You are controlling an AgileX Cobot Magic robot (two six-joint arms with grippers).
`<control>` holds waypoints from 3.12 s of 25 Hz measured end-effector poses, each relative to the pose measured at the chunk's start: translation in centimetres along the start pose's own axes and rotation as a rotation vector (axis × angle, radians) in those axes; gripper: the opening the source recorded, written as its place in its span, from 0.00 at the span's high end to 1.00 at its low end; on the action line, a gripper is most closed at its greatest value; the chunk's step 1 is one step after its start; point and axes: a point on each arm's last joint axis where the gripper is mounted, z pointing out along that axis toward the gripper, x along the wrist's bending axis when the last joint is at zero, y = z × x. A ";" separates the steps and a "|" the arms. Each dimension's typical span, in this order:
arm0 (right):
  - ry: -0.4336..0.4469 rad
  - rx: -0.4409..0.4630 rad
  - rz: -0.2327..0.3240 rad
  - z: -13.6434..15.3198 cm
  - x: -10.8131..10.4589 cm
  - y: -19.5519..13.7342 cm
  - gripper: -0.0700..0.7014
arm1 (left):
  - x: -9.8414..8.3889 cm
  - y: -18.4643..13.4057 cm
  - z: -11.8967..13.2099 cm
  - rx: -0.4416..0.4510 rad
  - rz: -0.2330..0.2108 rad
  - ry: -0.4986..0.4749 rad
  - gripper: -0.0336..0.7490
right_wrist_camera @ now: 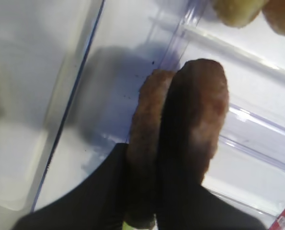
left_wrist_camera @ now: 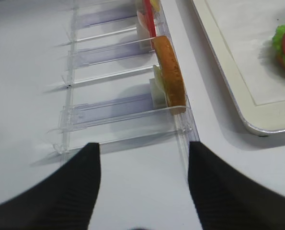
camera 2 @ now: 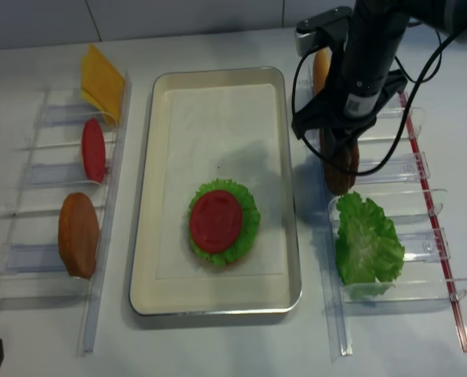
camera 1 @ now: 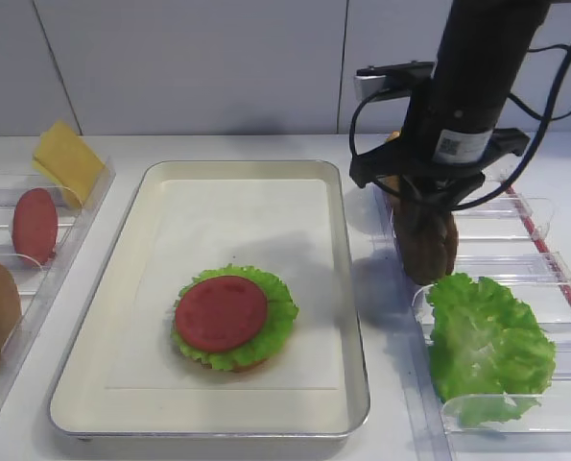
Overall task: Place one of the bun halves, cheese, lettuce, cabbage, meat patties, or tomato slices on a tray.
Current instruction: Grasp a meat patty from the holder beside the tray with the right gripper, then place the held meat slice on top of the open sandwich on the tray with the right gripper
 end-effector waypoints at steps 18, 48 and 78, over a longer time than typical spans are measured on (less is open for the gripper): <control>0.087 -0.283 -0.072 -9.2 2.3 -0.3 0.71 | 0.0 0.0 0.0 0.000 0.000 0.000 0.45; 0.567 -0.399 -0.149 -5.8 5.7 -11.1 0.71 | 0.0 0.0 0.0 0.000 0.000 0.000 0.45; 1.059 -0.262 0.128 6.1 6.0 -3.7 0.71 | 0.0 0.0 0.0 0.000 0.000 0.000 0.45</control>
